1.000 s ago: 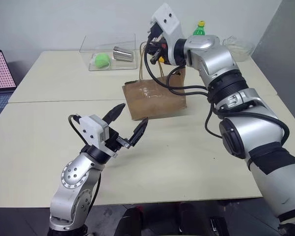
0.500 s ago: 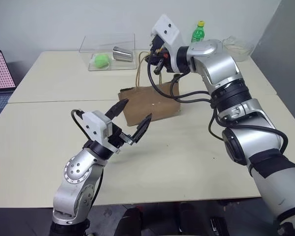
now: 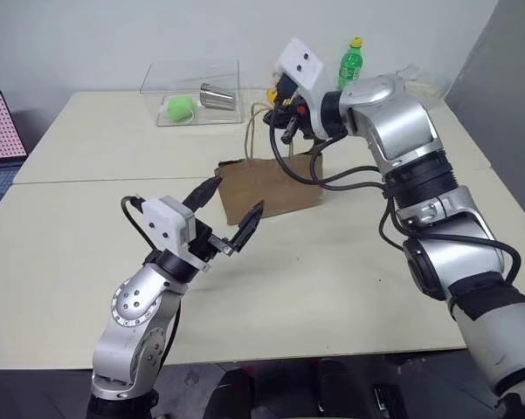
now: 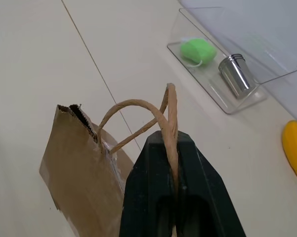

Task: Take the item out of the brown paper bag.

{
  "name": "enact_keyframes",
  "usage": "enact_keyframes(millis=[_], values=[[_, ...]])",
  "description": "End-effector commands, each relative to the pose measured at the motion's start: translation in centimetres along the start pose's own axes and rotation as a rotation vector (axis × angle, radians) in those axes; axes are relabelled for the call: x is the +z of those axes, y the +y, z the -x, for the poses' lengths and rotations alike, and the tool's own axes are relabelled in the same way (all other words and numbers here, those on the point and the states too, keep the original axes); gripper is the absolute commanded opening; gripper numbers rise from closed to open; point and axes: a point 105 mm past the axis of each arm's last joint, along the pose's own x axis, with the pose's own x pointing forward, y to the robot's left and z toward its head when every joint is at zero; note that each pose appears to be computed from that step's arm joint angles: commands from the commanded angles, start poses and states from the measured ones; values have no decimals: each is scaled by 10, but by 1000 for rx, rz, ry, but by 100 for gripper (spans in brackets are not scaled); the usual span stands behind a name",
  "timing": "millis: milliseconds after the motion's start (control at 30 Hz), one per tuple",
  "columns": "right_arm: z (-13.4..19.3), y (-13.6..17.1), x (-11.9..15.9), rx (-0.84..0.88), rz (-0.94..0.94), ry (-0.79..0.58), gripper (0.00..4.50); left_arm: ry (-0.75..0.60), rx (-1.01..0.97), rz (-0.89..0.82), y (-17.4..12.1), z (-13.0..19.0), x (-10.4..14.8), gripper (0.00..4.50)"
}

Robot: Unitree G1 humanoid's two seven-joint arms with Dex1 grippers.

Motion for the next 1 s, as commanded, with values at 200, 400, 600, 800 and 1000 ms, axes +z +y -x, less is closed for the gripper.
enact_keyframes(millis=[200, 400, 600, 800, 1000], values=[[12, 3, 21, 1, 24, -43, 2, -19, -4, -39, 4, -1, 7, 450], [13, 3, 16, 4, 32, -22, 2, -26, -20, -42, 1, -4, 8, 450], [13, 1, 3, 1, 44, -2, 106, -30, -29, -48, 2, -5, 9, 450], [21, -1, -6, -1, 52, 7, 318, -42, -32, -47, 1, -6, 13, 450], [57, -6, -13, -30, -36, -41, 449, -56, -30, -44, 0, -8, 16, 450]])
